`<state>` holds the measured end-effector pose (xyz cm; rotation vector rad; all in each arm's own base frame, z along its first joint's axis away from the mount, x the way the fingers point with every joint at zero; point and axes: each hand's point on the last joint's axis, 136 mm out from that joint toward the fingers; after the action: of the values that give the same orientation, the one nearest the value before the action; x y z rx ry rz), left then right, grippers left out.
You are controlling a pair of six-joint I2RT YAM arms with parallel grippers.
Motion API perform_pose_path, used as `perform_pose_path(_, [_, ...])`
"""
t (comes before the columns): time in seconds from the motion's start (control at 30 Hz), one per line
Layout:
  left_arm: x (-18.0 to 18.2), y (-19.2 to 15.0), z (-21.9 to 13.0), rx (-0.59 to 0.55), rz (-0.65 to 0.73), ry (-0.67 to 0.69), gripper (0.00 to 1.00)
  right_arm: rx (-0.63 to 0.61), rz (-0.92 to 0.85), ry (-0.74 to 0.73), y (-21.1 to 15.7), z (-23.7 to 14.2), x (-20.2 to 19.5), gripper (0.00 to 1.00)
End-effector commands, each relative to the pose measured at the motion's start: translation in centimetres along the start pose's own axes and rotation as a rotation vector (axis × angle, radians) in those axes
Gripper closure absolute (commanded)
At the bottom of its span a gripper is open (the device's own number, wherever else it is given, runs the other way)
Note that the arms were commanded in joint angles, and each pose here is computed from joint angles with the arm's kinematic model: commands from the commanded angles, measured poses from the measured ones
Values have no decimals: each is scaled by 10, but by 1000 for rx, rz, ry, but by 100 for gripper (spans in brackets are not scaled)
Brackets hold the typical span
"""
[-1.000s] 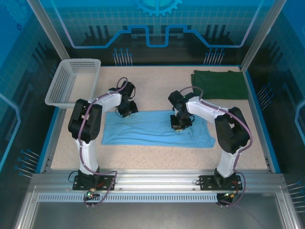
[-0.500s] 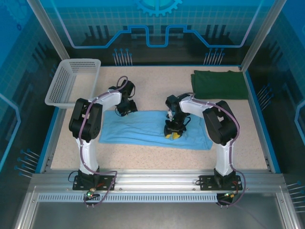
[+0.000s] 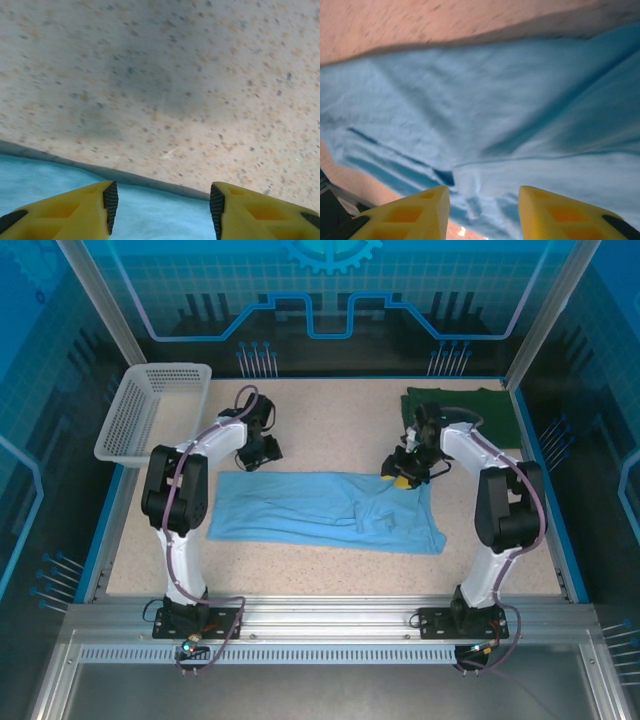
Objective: Fold and stack the t-shirts
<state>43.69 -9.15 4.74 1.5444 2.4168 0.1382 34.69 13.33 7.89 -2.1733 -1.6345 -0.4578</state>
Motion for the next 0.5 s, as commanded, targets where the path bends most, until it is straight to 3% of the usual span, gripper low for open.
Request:
perform_pose_path(0.0, [23,2,12,22,-15,61,49,-19,58,-77,23,11,-23,60])
perform_pose_path(0.23, [50,-9,33,59,-72,159,50,-52,297,-177,60,20,-90,55])
perform_pose_path(0.47, [69,-19,34,60,-94,222,51,-84,364,-142,80,24,-101,45])
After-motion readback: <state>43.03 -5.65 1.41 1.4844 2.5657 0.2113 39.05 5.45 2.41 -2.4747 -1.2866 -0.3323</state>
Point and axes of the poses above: each hand's point on the last joint's axis, 136 mm out from that joint toward the fingers, its own z axis out along the fingers, its own x axis along the line the jaws close on, y = z × x, and after that the axes turned 1 degree about z, right-handed
